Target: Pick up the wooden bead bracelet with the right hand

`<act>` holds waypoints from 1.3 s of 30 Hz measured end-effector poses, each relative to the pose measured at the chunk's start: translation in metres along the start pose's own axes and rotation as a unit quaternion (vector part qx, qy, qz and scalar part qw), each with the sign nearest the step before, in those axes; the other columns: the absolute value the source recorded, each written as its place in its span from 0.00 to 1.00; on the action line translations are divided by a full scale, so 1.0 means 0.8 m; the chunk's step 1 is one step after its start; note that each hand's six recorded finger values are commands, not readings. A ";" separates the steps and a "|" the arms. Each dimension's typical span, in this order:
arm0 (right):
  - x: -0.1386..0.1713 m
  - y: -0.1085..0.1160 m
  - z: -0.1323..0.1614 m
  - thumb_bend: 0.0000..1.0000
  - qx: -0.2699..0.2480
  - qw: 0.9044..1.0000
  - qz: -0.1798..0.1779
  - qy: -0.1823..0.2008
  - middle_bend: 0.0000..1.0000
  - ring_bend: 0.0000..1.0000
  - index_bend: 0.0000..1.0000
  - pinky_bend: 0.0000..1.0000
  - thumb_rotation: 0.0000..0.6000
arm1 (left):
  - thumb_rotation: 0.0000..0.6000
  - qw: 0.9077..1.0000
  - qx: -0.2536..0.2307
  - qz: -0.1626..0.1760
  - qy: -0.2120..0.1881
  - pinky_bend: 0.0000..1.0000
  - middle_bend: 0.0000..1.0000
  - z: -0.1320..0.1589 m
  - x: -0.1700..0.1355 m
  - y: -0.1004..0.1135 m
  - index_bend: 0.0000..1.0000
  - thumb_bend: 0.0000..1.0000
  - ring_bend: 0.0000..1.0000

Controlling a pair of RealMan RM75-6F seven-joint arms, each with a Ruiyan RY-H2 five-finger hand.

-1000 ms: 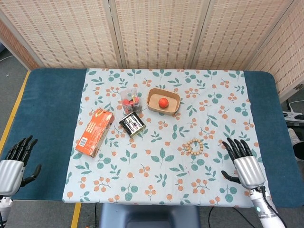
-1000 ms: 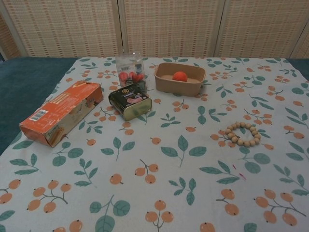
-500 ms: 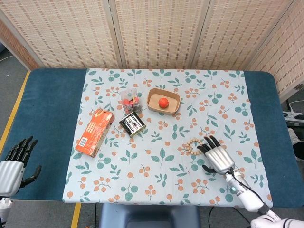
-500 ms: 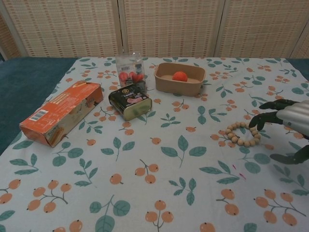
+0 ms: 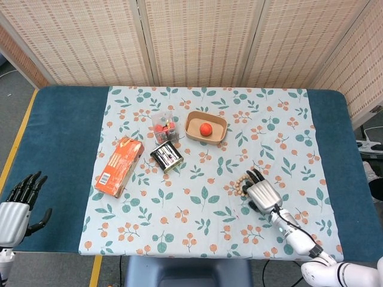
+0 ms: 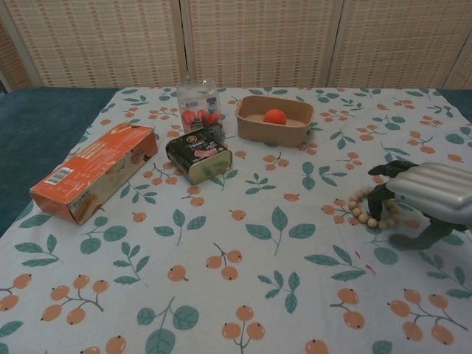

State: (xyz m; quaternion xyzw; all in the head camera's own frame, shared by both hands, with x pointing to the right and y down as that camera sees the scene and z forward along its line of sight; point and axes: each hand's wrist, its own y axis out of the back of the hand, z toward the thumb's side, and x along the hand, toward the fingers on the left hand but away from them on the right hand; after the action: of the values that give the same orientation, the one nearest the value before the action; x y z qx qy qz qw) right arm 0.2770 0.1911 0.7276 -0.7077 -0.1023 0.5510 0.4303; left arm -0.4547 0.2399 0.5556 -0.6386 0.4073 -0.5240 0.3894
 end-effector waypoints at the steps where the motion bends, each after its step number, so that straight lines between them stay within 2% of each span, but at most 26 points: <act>1: -0.001 0.000 0.000 0.32 0.000 1.000 0.000 0.000 0.47 0.09 0.57 0.00 1.00 | 1.00 1.000 0.000 -0.001 0.000 0.16 0.00 0.000 0.000 0.000 0.00 0.41 0.00; 7: -0.008 0.000 0.005 0.40 0.024 1.000 -0.002 0.006 0.51 0.13 0.62 0.00 1.00 | 1.00 1.000 0.000 -0.001 0.002 0.16 0.00 -0.001 0.001 -0.001 0.00 0.41 0.00; 11: -0.016 0.008 0.011 0.55 0.029 0.999 -0.014 0.009 0.59 0.21 0.73 0.00 1.00 | 1.00 1.000 0.000 0.000 0.002 0.16 0.00 -0.001 0.001 0.000 0.00 0.41 0.00; 16: -0.019 0.018 0.012 0.72 0.011 1.000 -0.026 0.010 0.68 0.29 0.84 0.00 1.00 | 1.00 1.000 0.000 0.002 0.002 0.16 0.00 -0.001 0.000 0.001 0.00 0.41 0.00; 22: -0.020 0.027 0.010 0.76 -0.042 0.999 -0.032 0.010 0.73 0.34 0.90 0.00 1.00 | 1.00 1.000 0.000 0.003 0.000 0.16 0.00 0.000 -0.001 0.002 0.00 0.41 0.00; 25: -0.022 0.030 0.008 0.76 -0.092 0.995 -0.026 0.007 0.73 0.35 0.90 0.00 1.00 | 1.00 1.000 0.000 0.002 0.000 0.16 0.00 0.000 -0.001 0.001 0.00 0.41 0.00; 28: -0.024 0.031 0.006 0.76 -0.172 0.985 -0.006 -0.001 0.73 0.35 0.90 0.00 1.00 | 1.00 1.000 0.001 0.000 0.000 0.16 0.00 0.001 0.000 0.000 0.00 0.41 0.00; 31: -0.028 0.033 0.003 0.76 -0.273 0.962 0.027 -0.009 0.73 0.35 0.90 0.00 1.00 | 1.00 1.000 0.002 -0.001 0.000 0.16 0.00 0.001 0.000 -0.001 0.00 0.41 0.00; 34: -0.032 0.042 0.001 0.76 -0.380 0.923 0.056 -0.018 0.73 0.35 0.90 0.00 1.00 | 1.00 1.000 0.002 -0.001 0.001 0.16 0.00 0.001 0.000 -0.001 0.00 0.41 0.00; 37: -0.037 0.056 -0.002 0.75 -0.488 0.869 0.076 -0.028 0.73 0.35 0.90 0.00 1.00 | 1.00 1.000 0.003 -0.001 0.000 0.16 0.00 0.001 0.001 -0.002 0.00 0.41 0.00; 38: -0.038 0.063 -0.003 0.75 -0.529 0.844 0.083 -0.031 0.73 0.35 0.90 0.00 1.00 | 1.00 1.000 0.003 -0.002 0.000 0.16 0.00 0.001 0.001 -0.002 0.00 0.41 0.00; 39: -0.040 0.068 -0.004 0.75 -0.557 0.825 0.089 -0.033 0.73 0.35 0.90 0.00 1.00 | 1.00 1.000 0.003 -0.002 0.000 0.16 0.00 0.001 0.001 -0.003 0.00 0.41 0.00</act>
State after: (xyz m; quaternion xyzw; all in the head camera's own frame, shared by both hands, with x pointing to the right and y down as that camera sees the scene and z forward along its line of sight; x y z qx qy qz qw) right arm 0.2498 0.1370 0.7103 -0.8146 -0.3425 0.4590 -0.0918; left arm -0.4535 0.2401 0.5576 -0.6382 0.4047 -0.5261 0.3900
